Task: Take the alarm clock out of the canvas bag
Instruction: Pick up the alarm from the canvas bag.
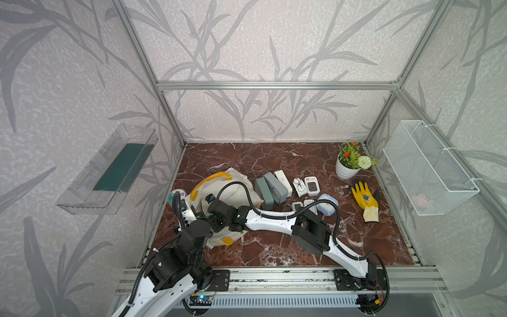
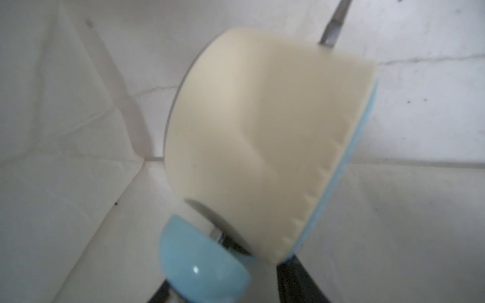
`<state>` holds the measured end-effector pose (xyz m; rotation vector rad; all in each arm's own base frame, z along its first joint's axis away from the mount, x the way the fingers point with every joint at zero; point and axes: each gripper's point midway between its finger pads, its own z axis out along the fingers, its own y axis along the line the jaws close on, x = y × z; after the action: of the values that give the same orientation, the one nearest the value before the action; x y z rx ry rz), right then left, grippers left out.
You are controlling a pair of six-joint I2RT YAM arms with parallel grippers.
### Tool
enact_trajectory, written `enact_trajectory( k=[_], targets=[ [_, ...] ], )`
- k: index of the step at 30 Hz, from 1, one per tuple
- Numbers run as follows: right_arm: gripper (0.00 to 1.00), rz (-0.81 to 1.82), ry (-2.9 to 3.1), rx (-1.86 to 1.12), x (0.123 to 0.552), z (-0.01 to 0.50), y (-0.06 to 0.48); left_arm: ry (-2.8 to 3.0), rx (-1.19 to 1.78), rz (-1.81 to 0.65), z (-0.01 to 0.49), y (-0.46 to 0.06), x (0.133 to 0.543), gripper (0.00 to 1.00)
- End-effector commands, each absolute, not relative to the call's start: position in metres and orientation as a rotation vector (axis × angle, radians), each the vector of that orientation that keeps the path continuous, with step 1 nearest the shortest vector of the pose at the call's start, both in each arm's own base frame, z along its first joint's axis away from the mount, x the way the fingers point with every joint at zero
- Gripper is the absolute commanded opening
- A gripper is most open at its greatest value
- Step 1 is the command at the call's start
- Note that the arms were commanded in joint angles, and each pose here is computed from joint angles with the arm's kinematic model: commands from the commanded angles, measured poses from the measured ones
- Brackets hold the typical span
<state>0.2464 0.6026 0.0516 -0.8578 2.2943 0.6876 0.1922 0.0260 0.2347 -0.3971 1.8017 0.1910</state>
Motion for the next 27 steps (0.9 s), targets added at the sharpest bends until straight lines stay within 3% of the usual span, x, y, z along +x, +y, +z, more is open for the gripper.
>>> enact_trajectory(
  k=[1, 6, 17, 27],
  targets=[
    [0.39, 0.612, 2.273, -0.829, 0.263, 0.064, 0.588, 1.772, -0.433, 0.18, 0.239, 0.031, 0.189, 0.0],
    [0.22, 0.665, 2.212, -0.814, 0.266, 0.078, 0.577, 1.764, -0.439, 0.178, 0.236, 0.033, 0.187, 0.0],
    [0.01, 0.693, 2.111, -0.884, 0.263, 0.11, 0.572, 1.768, -0.435, 0.195, 0.236, 0.034, 0.187, 0.0],
    [0.0, 0.739, 2.066, -0.917, 0.259, 0.13, 0.565, 1.773, -0.447, 0.204, 0.234, 0.036, 0.187, 0.0]
  ],
)
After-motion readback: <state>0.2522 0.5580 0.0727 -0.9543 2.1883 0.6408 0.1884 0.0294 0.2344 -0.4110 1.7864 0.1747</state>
